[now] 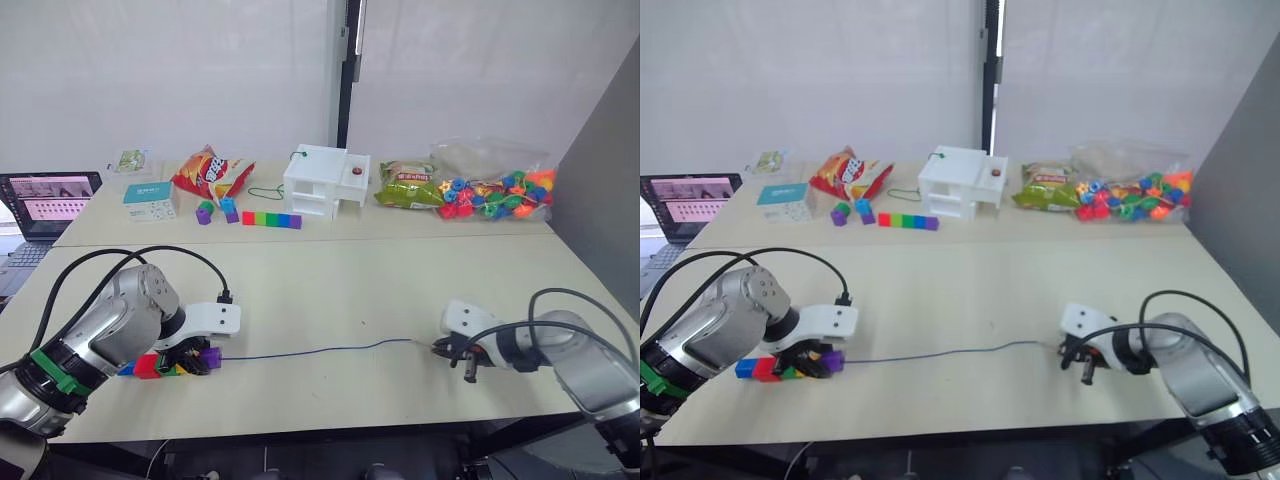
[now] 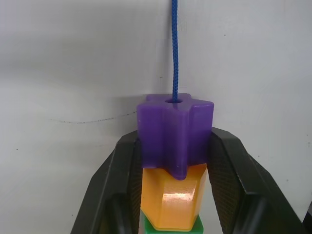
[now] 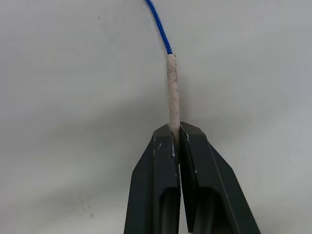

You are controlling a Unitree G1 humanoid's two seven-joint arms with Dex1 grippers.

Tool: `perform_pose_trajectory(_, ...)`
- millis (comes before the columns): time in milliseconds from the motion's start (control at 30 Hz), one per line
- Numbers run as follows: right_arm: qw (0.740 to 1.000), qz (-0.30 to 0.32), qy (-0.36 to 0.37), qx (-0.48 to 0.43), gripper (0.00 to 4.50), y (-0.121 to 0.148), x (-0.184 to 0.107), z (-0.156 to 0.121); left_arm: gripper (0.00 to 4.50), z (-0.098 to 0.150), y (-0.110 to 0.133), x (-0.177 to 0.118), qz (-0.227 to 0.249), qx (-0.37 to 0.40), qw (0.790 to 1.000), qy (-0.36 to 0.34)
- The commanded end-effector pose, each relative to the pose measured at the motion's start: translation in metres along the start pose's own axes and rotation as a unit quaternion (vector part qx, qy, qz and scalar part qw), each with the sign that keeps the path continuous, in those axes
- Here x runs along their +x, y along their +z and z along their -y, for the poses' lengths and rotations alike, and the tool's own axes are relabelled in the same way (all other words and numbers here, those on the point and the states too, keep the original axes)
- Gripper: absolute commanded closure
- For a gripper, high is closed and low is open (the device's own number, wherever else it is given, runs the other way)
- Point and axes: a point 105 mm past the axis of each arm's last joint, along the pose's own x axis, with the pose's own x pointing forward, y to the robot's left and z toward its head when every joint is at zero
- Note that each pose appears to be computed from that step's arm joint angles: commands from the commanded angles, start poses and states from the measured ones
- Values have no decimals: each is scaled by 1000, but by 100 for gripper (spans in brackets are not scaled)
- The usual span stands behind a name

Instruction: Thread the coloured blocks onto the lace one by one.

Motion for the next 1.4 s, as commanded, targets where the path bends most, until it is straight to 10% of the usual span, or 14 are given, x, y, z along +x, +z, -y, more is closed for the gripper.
perform_pose_trajectory(33, 998, -26, 50, 11, 450, -7, 20, -21, 314, 8, -14, 15, -22, -4, 1000, -11)
perform_pose_trajectory(300, 997, -48, 46, 29, 450, -19, 28, -22, 314, 6, -3, 19, 34, 13, 999, 11)
perform_pose_trajectory(567, 998, 54, -26, 35, 179, 3, 0, 1, 15, 0, -2, -16, 94, 20, 993, 62)
perform_pose_trajectory(733, 990, 119, -57, 55, 12, 17, -28, 5, 0, 14, 2, -49, 180, -6, 982, 63)
perform_pose_trajectory(1000, 958, 185, -131, 175, 3, -13, -67, 3, 0, 24, -32, -84, 317, -152, 916, 192)
perform_pose_trajectory(1133, 916, 216, -201, 271, 3, -50, -90, 4, 0, 40, -91, -83, 346, -213, 856, 319)
perform_pose_trajectory(1400, 897, 222, -229, 307, 3, -84, -100, -9, 0, 79, -132, -47, 385, -320, 823, 268)
